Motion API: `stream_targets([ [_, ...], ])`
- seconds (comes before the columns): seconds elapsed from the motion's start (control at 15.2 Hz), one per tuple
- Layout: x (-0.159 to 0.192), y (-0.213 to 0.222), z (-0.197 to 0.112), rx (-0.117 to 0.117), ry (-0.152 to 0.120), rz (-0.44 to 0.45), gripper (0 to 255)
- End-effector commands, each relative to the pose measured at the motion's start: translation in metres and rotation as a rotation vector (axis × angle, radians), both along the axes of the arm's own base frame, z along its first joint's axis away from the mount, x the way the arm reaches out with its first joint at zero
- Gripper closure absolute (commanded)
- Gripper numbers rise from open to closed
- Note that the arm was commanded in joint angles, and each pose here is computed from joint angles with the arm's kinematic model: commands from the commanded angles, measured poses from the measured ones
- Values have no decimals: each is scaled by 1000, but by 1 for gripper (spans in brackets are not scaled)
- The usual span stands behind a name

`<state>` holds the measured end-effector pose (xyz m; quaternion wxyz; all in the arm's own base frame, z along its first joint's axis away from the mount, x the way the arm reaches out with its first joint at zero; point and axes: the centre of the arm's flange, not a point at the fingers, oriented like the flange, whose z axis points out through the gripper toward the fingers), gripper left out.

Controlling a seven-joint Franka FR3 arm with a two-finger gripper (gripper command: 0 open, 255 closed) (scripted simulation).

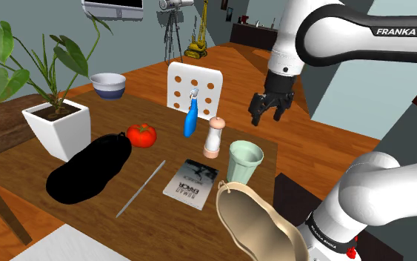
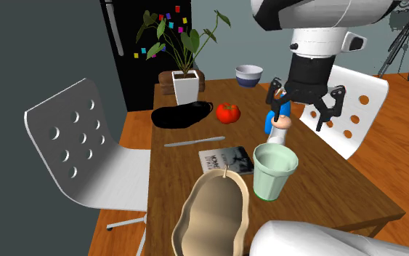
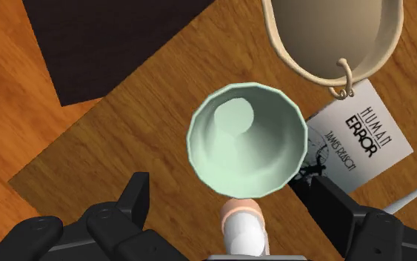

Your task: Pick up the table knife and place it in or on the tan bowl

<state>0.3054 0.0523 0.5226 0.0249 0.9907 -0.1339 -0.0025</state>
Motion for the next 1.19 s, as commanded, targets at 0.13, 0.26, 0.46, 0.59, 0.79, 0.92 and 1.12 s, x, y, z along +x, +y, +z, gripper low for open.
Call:
stream_targets([
  [0.13, 9, 46, -25, 1, -9, -109, 0],
  [0.26, 16, 68, -39, 2, -14, -160, 0],
  [0.46, 28, 100, -58, 2, -20, -237, 0],
  [0.59, 38, 120, -72, 2, -24, -289, 0],
  [0.79, 54, 150, -91, 2, -31, -366, 0],
  [0.92, 66, 169, -104, 3, -35, -418, 0],
  [1.12, 86, 197, -124, 3, -42, -495, 0],
])
